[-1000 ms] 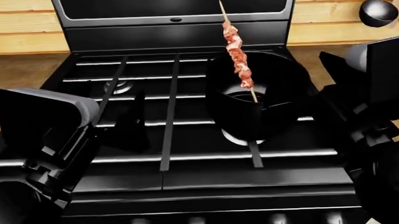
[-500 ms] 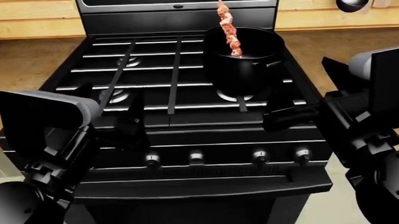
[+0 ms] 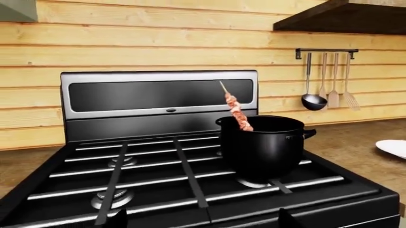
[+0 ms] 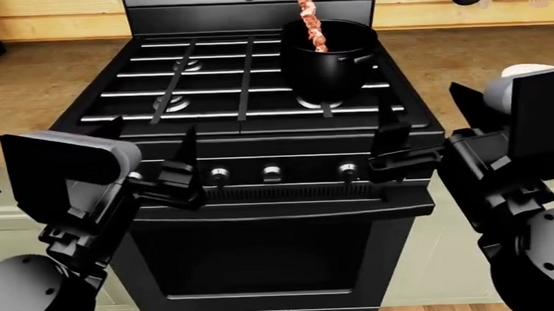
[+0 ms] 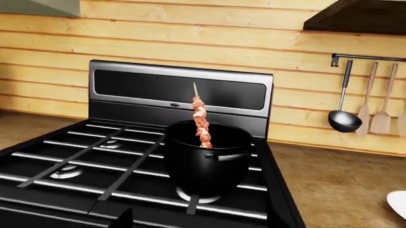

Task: Frozen meat rests on a plate on the counter. Retrieve the meat and place it in a pot on a burner. Then turn the burner on.

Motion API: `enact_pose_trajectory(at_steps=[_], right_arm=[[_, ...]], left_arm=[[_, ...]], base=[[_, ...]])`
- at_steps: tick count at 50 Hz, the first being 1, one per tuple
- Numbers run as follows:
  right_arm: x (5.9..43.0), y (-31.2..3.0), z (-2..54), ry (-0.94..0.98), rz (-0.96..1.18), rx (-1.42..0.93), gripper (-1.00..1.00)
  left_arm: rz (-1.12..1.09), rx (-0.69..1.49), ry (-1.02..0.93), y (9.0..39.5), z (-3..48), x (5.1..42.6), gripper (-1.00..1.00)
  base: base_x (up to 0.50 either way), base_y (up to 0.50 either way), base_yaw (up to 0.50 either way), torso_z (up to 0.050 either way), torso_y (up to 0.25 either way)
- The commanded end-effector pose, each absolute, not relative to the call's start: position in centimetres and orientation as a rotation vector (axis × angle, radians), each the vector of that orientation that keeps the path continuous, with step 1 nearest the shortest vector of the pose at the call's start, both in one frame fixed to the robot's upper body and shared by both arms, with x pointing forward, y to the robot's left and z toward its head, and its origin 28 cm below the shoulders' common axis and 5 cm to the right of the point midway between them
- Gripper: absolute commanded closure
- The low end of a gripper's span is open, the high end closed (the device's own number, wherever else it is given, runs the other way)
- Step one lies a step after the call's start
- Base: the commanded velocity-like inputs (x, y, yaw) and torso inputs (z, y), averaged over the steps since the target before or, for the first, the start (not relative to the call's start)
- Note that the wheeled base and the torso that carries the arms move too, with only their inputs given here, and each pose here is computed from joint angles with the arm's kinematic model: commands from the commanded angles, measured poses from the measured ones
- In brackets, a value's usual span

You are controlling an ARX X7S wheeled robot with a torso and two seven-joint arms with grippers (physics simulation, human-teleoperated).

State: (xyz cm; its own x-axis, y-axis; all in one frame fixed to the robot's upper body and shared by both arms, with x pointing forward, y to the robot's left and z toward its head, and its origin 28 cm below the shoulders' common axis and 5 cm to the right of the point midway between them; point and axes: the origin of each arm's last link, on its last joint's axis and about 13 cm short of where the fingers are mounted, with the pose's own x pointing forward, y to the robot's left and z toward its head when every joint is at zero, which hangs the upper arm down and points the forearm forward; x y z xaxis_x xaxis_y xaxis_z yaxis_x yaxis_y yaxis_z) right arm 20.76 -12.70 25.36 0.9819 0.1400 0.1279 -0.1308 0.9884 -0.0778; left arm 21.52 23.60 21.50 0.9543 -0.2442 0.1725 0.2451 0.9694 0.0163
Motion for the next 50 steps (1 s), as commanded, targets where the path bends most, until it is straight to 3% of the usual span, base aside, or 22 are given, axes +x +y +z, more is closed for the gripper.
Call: enact_pose_trajectory(at_steps=[1, 10, 50], right_arm=[[21.1, -12.9, 24.8, -0.133, 0.102, -0.097, -1.0], [21.3, -13.1, 23.7, -0.135, 0.088, -0.097, -1.0], [22.4, -14.2, 20.4, -0.143, 0.028, -0.119, -1.0]], left_arm=[[-0.227, -0.035, -0.208, 23.7, 20.7, 21.6, -1.0], [-0.2, -0.005, -0.229, 23.4, 19.4, 22.1, -1.0], [-0.107, 0.098, -0.322, 24.2, 17.9, 22.4, -1.0]], base=[[0.0, 0.0, 0.0, 0.0, 0.0], [0.0, 0.0, 0.0, -0.007, 0.0], [0.0, 0.0, 0.0, -0.05, 0.0]])
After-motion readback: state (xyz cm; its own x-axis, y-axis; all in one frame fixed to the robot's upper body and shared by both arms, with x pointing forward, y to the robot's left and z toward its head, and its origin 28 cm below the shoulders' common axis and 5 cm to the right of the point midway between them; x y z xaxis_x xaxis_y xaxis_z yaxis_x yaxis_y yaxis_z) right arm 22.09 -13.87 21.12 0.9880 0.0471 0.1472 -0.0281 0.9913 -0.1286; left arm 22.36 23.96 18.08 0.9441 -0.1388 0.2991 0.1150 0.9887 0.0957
